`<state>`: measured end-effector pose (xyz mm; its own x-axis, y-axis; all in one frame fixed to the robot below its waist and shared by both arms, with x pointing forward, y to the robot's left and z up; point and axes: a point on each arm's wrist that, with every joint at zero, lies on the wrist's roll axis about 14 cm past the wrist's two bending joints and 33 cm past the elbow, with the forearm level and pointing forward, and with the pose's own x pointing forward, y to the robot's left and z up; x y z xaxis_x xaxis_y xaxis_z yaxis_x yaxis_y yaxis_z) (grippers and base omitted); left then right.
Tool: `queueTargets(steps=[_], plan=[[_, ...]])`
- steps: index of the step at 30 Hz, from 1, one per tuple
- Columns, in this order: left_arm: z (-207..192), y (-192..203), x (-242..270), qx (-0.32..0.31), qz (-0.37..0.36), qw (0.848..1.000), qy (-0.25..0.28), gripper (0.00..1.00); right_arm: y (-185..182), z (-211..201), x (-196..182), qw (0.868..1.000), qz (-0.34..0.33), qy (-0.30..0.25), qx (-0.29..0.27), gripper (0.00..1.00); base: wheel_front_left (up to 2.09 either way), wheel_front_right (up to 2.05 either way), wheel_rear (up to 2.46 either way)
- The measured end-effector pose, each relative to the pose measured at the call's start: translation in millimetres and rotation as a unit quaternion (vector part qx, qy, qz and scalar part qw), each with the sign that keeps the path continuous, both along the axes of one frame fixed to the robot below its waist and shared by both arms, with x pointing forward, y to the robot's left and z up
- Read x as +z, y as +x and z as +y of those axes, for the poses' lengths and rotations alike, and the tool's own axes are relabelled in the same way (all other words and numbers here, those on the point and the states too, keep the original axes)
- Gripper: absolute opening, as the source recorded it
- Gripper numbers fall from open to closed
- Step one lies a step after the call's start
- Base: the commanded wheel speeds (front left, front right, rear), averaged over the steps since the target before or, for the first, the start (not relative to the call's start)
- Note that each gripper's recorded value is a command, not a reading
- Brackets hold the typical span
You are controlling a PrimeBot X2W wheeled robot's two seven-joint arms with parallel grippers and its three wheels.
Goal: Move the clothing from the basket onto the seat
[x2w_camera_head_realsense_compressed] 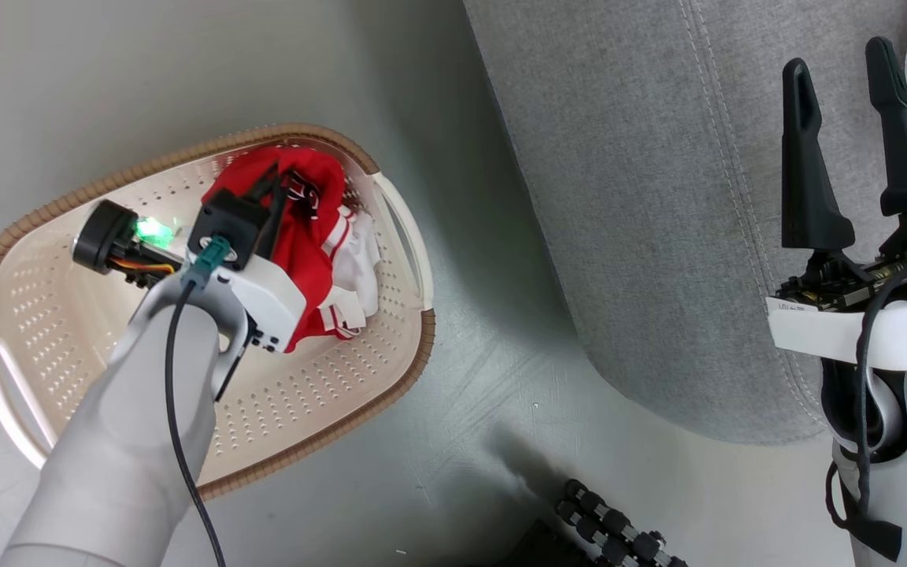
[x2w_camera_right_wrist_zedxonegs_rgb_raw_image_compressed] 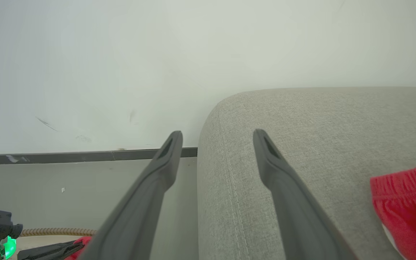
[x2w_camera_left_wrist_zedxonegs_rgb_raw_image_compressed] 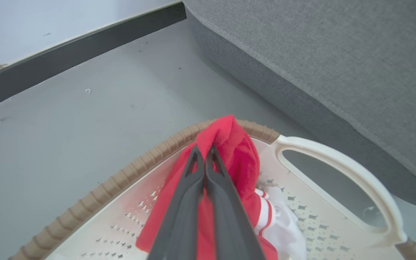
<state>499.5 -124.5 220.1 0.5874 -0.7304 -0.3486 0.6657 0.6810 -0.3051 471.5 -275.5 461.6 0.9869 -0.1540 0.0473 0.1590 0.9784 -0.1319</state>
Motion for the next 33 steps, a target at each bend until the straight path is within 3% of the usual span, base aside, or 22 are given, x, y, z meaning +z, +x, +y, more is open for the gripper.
queueTargets(steps=[14,33], plan=[[33.6,9.8,56.0,0.06,-0.061,0.996,-0.032,0.0,17.3,25.4,3.1,0.999,-0.014,0.006,0.04,1.0,0.0,0.0,0.0],[112.4,31.1,180.4,0.178,-0.199,0.962,-0.056,0.0,27.7,84.8,16.1,0.992,-0.028,0.029,0.123,1.0,0.0,0.0,0.0]])
